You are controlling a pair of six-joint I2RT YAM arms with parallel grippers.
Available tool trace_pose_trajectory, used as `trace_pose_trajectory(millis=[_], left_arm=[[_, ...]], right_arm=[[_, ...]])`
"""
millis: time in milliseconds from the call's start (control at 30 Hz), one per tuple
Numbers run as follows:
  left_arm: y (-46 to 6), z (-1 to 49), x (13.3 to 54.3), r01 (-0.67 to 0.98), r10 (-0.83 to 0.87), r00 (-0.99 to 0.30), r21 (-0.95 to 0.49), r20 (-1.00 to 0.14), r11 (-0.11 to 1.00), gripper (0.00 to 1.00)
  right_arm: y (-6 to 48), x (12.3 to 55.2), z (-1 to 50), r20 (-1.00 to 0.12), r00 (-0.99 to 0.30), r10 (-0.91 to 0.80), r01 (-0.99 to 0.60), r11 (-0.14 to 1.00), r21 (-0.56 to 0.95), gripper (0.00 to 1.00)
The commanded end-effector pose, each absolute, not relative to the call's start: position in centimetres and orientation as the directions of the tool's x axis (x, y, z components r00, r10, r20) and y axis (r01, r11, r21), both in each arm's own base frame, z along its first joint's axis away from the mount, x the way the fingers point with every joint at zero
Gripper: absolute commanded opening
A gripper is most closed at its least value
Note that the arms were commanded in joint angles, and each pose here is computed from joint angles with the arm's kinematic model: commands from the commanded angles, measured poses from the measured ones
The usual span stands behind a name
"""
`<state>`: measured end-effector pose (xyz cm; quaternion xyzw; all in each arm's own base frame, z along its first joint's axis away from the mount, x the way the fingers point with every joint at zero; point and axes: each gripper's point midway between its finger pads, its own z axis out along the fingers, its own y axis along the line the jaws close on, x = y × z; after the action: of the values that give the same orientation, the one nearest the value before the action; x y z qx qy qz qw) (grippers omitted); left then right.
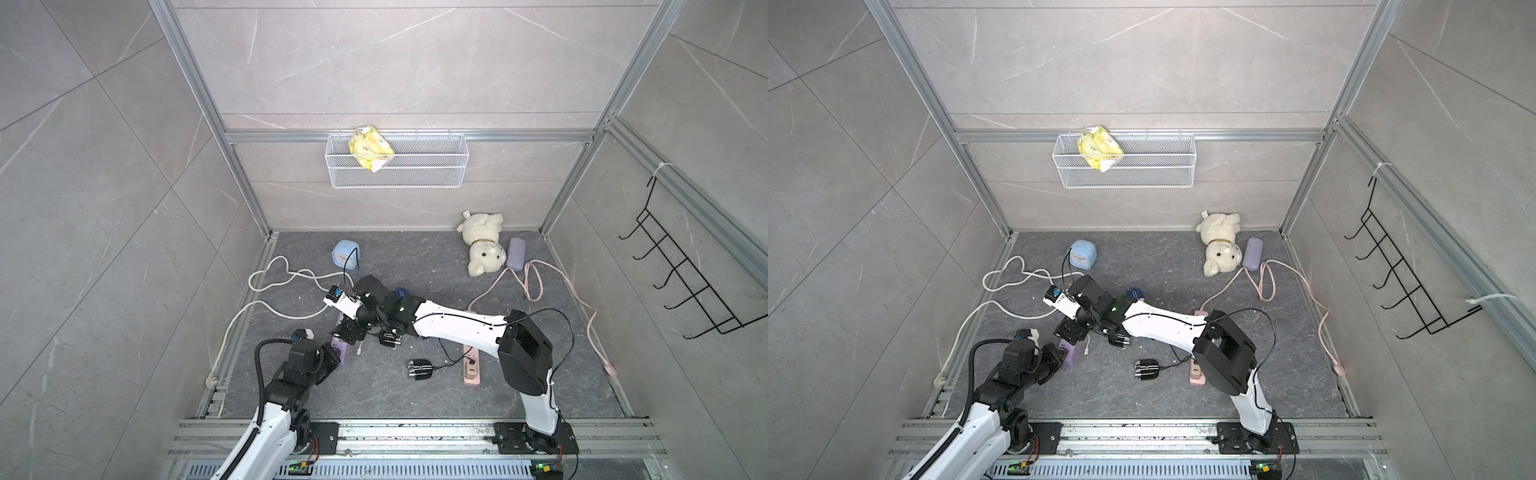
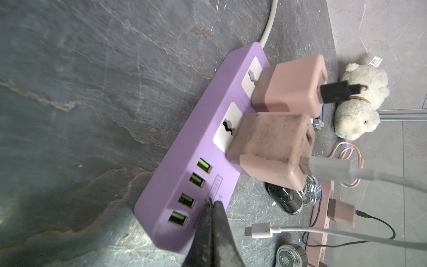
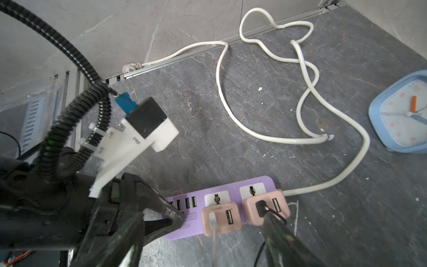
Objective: Unplug the electric shaver
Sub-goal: Remove the plug from the socket.
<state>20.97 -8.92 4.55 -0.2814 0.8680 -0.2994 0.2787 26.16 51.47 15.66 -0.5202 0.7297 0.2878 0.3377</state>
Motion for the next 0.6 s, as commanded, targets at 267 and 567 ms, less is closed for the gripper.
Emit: trace_pose_trajectory(millis=[267,567], left_arm=[[-8.7,1.4,18.9,-0.401,-0.64,-0.733,-0.613,-0.23,0.681,0.0],[-8.6,1.7,18.7,-0.394,-0.632,-0.738,-0.609,-0.237,0.688,0.0]], right_arm=[[51.6,25.7,12.4,-0.732,-0.223,-0.644,-0.966,0.247,0.077,0.8],[52.2,26.0,10.6,-0.705,-0.218,-0.674,-0.97,0.232,0.078,0.76]])
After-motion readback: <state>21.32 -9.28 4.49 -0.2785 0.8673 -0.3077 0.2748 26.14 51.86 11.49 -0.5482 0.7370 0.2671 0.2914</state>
